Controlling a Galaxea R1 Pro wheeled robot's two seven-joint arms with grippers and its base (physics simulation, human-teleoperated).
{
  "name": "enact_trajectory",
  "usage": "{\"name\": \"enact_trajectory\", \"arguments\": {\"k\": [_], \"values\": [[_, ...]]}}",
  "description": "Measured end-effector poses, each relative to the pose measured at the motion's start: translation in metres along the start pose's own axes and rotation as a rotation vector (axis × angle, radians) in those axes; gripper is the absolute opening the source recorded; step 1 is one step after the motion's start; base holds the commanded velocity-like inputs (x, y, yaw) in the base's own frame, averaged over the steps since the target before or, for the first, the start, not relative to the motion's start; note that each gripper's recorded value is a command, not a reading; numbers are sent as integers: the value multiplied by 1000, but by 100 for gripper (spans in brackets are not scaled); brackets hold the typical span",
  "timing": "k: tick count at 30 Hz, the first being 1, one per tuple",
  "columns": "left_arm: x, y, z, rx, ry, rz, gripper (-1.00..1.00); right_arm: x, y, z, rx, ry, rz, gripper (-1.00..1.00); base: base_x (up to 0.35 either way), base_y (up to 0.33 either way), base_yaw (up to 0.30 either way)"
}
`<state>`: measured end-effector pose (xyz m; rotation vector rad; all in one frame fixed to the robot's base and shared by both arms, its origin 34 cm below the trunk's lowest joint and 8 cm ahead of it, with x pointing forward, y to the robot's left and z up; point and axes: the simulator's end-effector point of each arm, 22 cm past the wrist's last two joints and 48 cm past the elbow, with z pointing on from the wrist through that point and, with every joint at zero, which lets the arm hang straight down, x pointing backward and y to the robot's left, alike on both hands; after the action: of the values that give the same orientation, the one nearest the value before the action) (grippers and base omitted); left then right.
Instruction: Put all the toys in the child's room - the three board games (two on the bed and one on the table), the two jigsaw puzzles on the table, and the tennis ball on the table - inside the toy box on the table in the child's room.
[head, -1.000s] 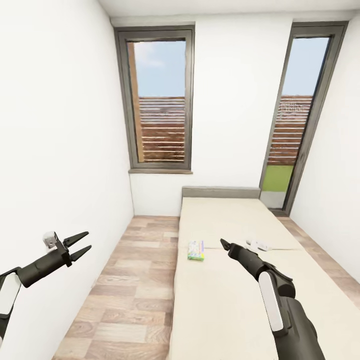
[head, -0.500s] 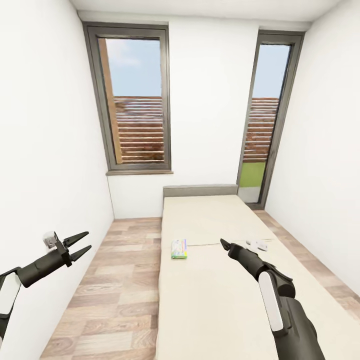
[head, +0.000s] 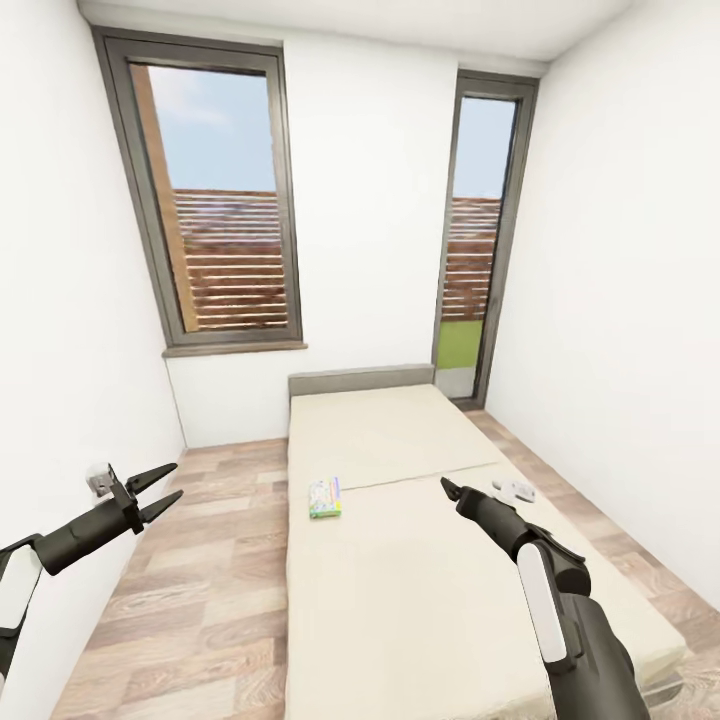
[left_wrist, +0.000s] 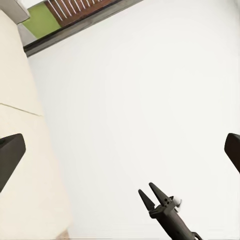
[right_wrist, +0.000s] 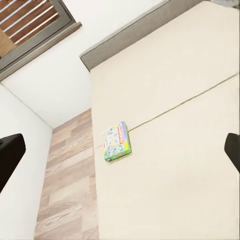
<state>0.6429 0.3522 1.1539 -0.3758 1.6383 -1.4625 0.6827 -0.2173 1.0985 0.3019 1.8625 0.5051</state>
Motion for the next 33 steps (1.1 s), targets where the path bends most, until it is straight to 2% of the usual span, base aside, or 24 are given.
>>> {"name": "enact_trajectory", "arguments": {"k": [19,33], "values": [[0,0,0,0,0,0,100,0,0,0,1,-1,-1,100,12,115,-274],[0,0,0,0,0,-1,100,0,1,0,-1,-2,-2,100,4,136,-82]]}}
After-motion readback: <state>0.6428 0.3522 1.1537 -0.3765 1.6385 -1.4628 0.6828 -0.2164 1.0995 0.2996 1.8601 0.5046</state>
